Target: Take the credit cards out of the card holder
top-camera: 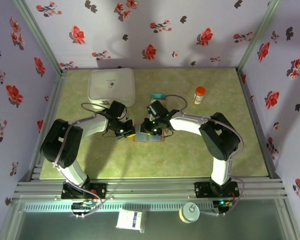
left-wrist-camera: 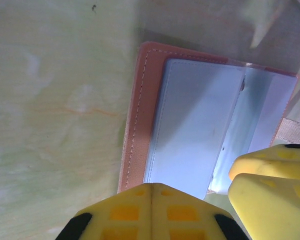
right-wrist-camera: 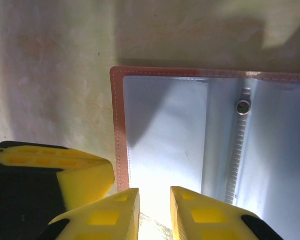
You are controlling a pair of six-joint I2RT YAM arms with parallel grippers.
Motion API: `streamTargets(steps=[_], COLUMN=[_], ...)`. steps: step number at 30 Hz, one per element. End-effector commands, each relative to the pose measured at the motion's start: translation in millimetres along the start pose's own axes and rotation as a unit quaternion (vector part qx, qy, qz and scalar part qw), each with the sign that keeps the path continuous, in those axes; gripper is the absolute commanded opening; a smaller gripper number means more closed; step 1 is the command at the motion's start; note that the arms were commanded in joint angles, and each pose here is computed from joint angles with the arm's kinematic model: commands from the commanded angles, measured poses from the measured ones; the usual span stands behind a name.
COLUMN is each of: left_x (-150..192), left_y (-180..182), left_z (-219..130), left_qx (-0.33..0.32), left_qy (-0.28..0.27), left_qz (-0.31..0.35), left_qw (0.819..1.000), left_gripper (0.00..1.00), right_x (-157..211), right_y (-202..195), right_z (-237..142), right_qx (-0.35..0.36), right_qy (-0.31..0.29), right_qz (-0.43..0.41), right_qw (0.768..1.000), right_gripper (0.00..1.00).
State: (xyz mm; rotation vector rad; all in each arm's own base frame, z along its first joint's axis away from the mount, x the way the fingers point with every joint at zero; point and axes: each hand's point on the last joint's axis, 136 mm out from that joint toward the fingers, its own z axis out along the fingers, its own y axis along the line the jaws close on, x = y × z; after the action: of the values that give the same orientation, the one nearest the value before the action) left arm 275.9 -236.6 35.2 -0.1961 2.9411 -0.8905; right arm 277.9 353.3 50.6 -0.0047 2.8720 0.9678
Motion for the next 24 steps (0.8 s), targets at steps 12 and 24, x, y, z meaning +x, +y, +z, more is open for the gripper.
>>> streamTargets(steps=[12,24], left_x=[7.6,13.0], left_y=[13.6,24.1], left_z=[10.1,12.2], left_qx=[-0.023,-0.036], left_qy=[0.017,0.021], left_qz=[0.011,0.005], left_qw=[1.0,0.999], left_gripper=[0.0,0.0], right_x=[3.7,5.8], right_y=[-4.8,-23.1], right_z=[12.0,7.3], right_qx=[0.02,0.065], right_qy=[0.019,0.014], right_qz=[0.004,-0.004], right_qw=[1.0,0.998], right_gripper=[0.24,0.24])
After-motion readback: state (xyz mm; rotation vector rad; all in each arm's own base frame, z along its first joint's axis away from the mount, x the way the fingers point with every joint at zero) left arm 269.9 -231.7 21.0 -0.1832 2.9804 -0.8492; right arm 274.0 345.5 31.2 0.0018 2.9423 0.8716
